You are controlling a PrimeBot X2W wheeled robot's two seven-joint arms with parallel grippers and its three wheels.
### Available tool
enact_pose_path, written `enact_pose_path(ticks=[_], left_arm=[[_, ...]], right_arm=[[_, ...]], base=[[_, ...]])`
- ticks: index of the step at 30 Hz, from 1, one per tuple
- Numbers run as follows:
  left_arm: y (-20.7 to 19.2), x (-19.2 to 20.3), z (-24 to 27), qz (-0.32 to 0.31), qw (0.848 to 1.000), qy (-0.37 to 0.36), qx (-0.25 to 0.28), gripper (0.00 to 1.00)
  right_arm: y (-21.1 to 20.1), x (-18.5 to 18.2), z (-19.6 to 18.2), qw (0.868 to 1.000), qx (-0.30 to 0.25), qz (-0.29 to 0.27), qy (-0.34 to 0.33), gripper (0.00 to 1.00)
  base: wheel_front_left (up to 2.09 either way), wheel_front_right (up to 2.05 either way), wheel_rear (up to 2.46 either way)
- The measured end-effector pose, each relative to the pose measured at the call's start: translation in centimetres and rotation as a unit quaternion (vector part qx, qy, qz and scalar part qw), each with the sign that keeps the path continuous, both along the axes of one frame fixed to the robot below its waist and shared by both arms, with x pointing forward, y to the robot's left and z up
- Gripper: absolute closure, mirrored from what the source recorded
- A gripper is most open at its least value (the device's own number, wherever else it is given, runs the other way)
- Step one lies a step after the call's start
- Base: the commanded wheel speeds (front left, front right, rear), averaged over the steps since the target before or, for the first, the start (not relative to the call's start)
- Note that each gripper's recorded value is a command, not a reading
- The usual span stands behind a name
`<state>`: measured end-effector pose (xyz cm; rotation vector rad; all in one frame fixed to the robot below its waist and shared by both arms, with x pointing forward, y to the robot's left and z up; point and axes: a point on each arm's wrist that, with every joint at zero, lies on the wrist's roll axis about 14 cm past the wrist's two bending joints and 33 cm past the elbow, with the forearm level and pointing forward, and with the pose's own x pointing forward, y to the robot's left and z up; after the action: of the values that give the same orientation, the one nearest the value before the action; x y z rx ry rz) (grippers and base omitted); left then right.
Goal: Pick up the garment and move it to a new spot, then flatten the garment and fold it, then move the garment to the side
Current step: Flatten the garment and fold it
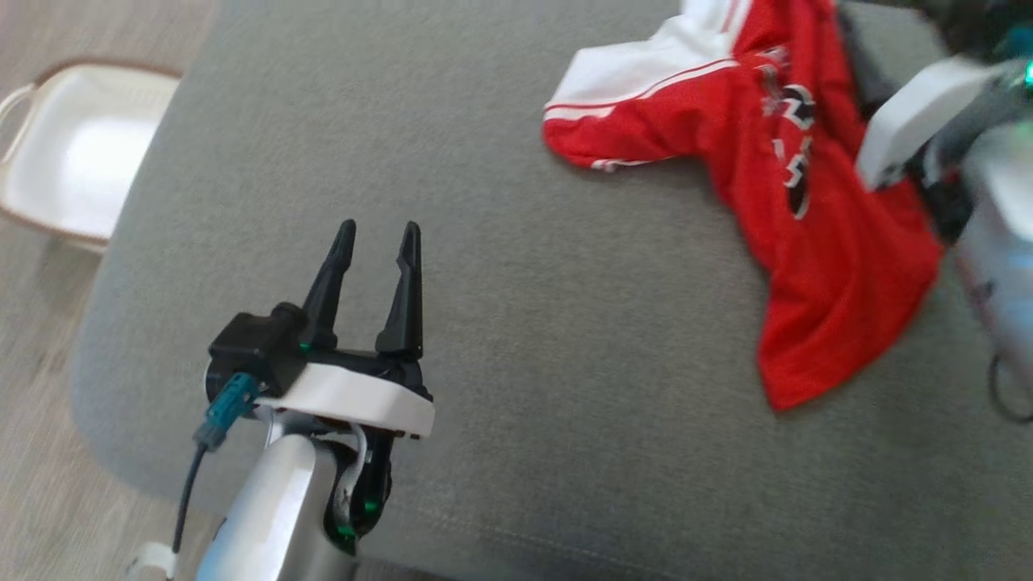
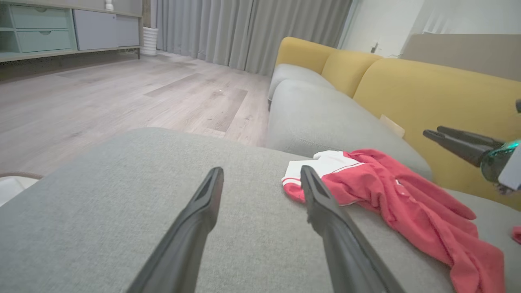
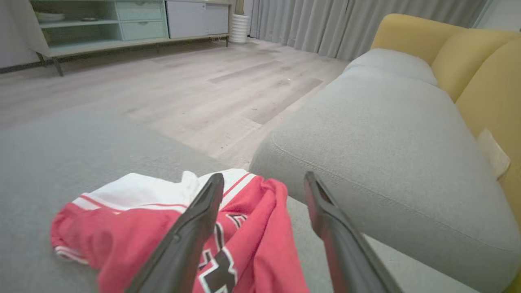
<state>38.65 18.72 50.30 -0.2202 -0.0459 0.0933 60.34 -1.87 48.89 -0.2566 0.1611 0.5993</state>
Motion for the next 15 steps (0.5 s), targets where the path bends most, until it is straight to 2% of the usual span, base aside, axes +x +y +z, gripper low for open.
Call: enact_pose_path(ticks=[5,7,11,15], left_arm=[[-0.6,0.2,2.0,-0.012,0.999,-0.032,0.004,0.00],[-0.7,0.2,2.5,-0.013,0.999,-0.041,0.006,0.00],[-1.3,-0.3,2.9,-0.022,0.999,-0.048,0.005,0.00],[-1.8,-1.0,2.6,-0.031,0.998,-0.047,0.000,0.00]], right_arm=[[-0.5,-3.5,1.2,0.998,0.068,-0.005,0.000,0.00],[-0.2,-4.9,2.9,0.996,0.090,0.008,-0.021,0.00],[-1.7,-7.5,6.2,0.986,0.151,-0.007,-0.065,0.00],[-4.1,-11.6,5.2,0.981,0.173,-0.042,-0.076,0.00]], base=[[0.00,0.00,0.00],[0.00,0.00,0.00],[0.00,0.00,0.00],[0.00,0.00,0.00]])
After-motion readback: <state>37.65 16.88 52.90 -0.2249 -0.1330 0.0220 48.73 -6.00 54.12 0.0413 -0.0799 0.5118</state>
